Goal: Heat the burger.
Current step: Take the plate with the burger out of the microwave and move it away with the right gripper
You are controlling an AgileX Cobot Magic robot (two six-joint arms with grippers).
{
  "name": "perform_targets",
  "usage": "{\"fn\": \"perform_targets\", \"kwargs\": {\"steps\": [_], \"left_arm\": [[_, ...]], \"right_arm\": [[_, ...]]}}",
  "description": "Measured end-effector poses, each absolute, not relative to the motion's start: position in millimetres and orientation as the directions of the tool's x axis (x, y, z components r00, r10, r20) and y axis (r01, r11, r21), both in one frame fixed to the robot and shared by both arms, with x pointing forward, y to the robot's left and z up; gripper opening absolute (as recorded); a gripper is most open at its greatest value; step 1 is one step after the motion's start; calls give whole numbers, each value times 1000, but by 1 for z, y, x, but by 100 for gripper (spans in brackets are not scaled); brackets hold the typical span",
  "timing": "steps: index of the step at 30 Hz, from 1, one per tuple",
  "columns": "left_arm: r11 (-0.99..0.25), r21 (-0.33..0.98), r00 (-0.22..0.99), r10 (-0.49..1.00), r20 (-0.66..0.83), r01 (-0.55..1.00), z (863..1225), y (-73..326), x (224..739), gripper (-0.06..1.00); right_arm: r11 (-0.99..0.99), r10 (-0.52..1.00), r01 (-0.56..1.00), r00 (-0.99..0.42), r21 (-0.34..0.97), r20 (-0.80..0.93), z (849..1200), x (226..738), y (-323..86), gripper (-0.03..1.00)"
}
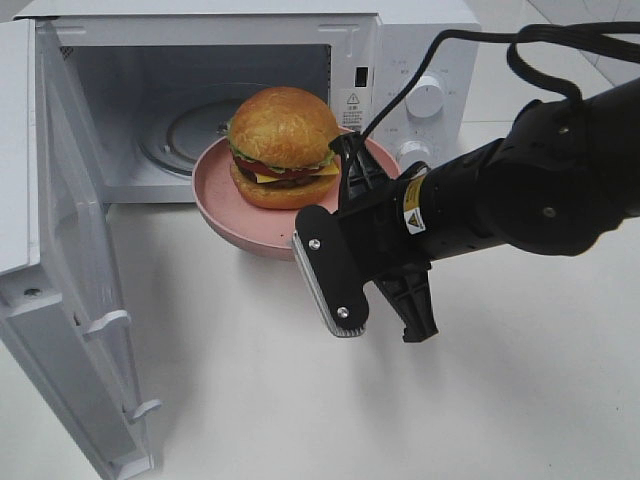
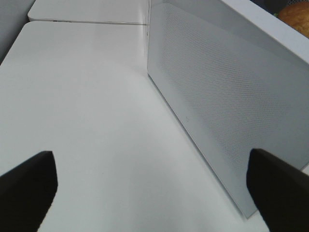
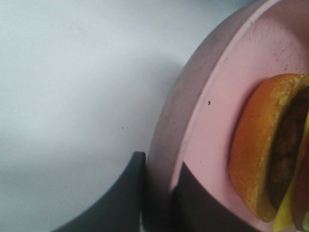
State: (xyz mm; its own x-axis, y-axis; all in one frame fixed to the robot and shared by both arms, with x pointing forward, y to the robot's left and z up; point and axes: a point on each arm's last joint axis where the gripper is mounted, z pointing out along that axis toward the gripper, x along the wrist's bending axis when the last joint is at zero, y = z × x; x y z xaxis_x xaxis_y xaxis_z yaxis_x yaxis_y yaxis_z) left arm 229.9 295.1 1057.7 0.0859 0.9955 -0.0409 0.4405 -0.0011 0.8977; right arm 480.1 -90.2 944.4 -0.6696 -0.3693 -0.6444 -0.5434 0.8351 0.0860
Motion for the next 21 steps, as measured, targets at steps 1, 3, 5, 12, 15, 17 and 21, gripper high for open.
{"fn": "perform_targets", "kwargs": {"steps": [1,3,5,12,15,17,21], "left_arm": [[-1,898,86,995,-41,441,1058,295,230,99],[-1,898,86,995,-41,441,1058,295,230,99],[-1,898,86,995,-41,441,1058,295,230,99],[-1,898,86,995,-41,441,1058,295,230,99],[-1,898,86,995,-41,441,1058,295,230,99],[-1,898,86,995,-41,441,1058,295,230,99],[-1,898,86,995,-41,440,1058,295,230,99]], "right_arm": [[835,-369,-543,-670,86,-644,944,480,-90,9],[833,-366,-545,-666,89,-650,946,475,-95,9],[833,-360,-545,-664,95,-655,948,469,-99,9],[833,-333,-543,-649,110,-684,961,450,-115,9],[834,-325,-539,-649,114,-687,963,445,-120,9],[835,-323,-538,-647,114,-691,966,436,-128,9],[836,-322,-537,-647,112,-691,967,424,-139,9]]}}
